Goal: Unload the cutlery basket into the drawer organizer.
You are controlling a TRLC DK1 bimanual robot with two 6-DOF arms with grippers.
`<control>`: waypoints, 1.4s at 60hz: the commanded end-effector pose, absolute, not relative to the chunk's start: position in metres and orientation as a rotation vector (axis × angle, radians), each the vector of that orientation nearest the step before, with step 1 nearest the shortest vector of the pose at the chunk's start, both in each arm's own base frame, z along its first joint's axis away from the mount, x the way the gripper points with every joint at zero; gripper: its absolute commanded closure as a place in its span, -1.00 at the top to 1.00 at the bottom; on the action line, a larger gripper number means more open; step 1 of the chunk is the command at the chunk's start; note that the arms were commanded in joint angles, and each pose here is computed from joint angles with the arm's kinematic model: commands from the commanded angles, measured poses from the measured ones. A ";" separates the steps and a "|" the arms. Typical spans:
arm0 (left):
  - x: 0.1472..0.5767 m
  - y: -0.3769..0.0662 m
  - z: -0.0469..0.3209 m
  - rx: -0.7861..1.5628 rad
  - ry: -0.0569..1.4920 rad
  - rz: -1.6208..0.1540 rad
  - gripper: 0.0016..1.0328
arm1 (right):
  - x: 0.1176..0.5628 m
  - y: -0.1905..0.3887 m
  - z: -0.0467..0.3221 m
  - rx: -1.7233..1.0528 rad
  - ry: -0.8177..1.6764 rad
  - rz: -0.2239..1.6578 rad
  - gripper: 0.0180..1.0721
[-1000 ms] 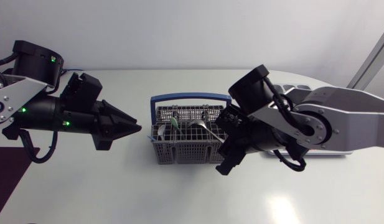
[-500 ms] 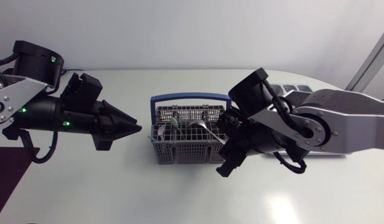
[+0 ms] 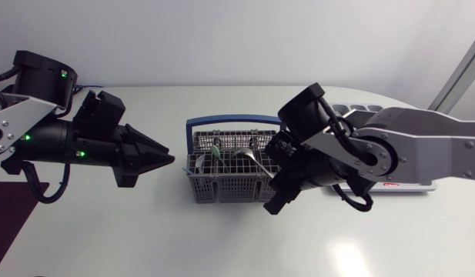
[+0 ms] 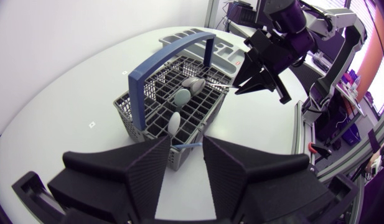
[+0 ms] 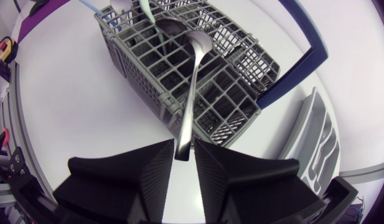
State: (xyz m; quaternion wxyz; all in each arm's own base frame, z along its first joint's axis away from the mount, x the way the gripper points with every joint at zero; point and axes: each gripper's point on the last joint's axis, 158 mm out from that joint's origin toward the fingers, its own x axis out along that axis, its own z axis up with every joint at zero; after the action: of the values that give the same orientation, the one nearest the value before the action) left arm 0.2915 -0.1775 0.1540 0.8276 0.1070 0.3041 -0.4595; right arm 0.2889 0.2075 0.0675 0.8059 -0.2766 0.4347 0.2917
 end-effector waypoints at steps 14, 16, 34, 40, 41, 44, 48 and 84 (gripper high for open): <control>0.282 -0.180 0.147 0.223 0.666 -0.990 -0.25 | 0.298 0.210 0.068 -0.580 0.946 0.597 -0.48; 0.282 -0.180 0.148 0.224 0.663 -0.990 -0.25 | 0.298 0.210 0.066 -0.582 0.951 0.597 -0.49; 0.283 -0.180 0.150 0.225 0.660 -0.990 -0.25 | 0.299 0.211 0.068 -0.580 0.946 0.595 -0.73; 0.282 -0.180 0.150 0.225 0.661 -0.991 -0.25 | 0.298 0.210 0.067 -0.582 0.947 0.595 -0.75; 0.282 -0.180 0.150 0.225 0.660 -0.991 -0.25 | 0.298 0.209 0.066 -0.583 0.949 0.595 -0.75; 0.282 -0.180 0.150 0.225 0.661 -0.991 -0.25 | 0.297 0.209 0.067 -0.586 0.945 0.598 -0.75; 0.283 -0.180 0.152 0.226 0.658 -0.991 -0.25 | 0.296 0.206 0.071 -0.584 0.937 0.596 -0.75; 0.282 -0.202 0.156 0.257 0.660 -1.021 -0.25 | 0.291 0.191 0.082 -0.567 0.911 0.601 -0.75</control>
State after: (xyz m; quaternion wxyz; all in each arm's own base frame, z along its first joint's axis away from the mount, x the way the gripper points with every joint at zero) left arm 0.2761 -0.1984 0.1494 0.8099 0.1236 0.3125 -0.4808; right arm 0.2962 0.2010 0.0939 0.8253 -0.2597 0.4121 0.2858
